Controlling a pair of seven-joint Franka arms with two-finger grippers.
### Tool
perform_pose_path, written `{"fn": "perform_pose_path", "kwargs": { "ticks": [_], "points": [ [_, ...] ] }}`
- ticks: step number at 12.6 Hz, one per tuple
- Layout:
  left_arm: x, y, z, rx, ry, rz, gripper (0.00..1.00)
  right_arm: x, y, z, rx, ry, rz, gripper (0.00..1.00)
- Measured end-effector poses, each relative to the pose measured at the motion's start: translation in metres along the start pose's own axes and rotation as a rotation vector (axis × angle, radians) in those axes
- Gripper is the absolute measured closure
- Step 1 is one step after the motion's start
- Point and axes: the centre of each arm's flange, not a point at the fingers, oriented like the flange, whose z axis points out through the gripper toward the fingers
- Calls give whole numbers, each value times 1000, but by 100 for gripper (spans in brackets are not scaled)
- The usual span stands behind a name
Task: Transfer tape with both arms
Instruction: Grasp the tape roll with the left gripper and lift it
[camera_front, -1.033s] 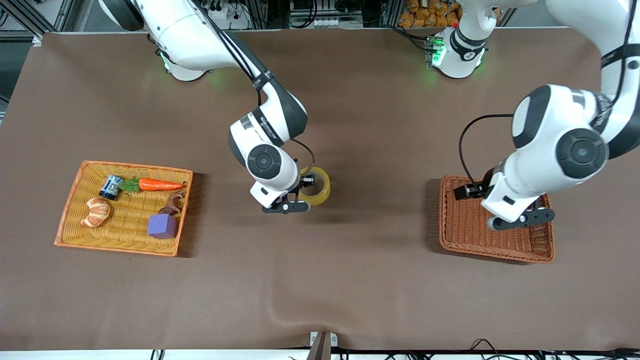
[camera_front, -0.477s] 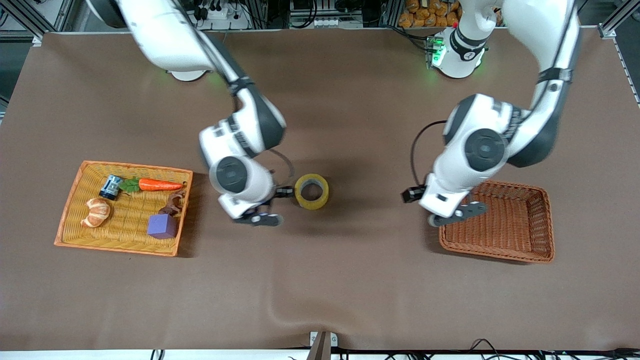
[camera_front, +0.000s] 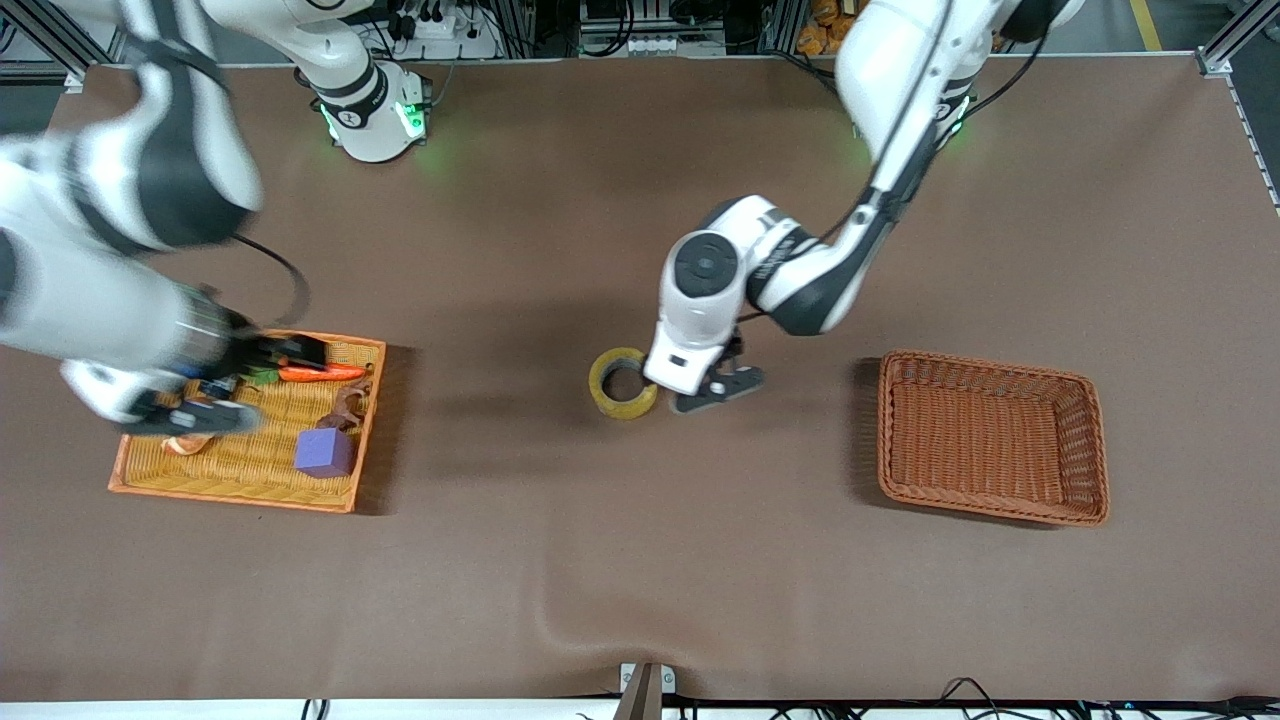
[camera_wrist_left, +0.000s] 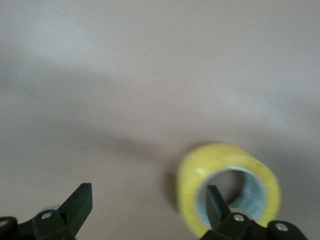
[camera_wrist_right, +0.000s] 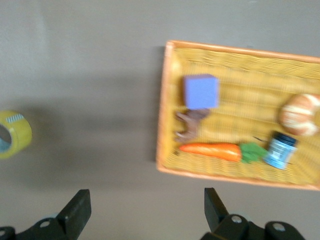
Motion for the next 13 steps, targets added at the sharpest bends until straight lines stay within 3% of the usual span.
{"fn": "perform_pose_path", "kwargs": {
  "ticks": [2, 5, 8, 11, 12, 13],
  "points": [
    [-23, 16, 29, -16, -4, 12, 0, -32, 46, -33, 15, 28, -9, 0],
    [-30, 15, 65, -1, -14, 22, 0, -64, 64, -64, -37, 75, 10, 0],
    [-34, 13, 86, 20, -10, 42, 33, -84, 65, -78, -47, 61, 97, 0],
    [-19, 10, 82, 13, 6, 25, 68, -88, 65, -83, -46, 70, 109, 0],
    [-5, 5, 77, 11, 17, 11, 77, -88, 65, -83, -46, 73, 101, 0],
    [16, -4, 67, 8, 34, -15, 78, -87, 65, -83, -47, 77, 86, 0]
  ]
}}
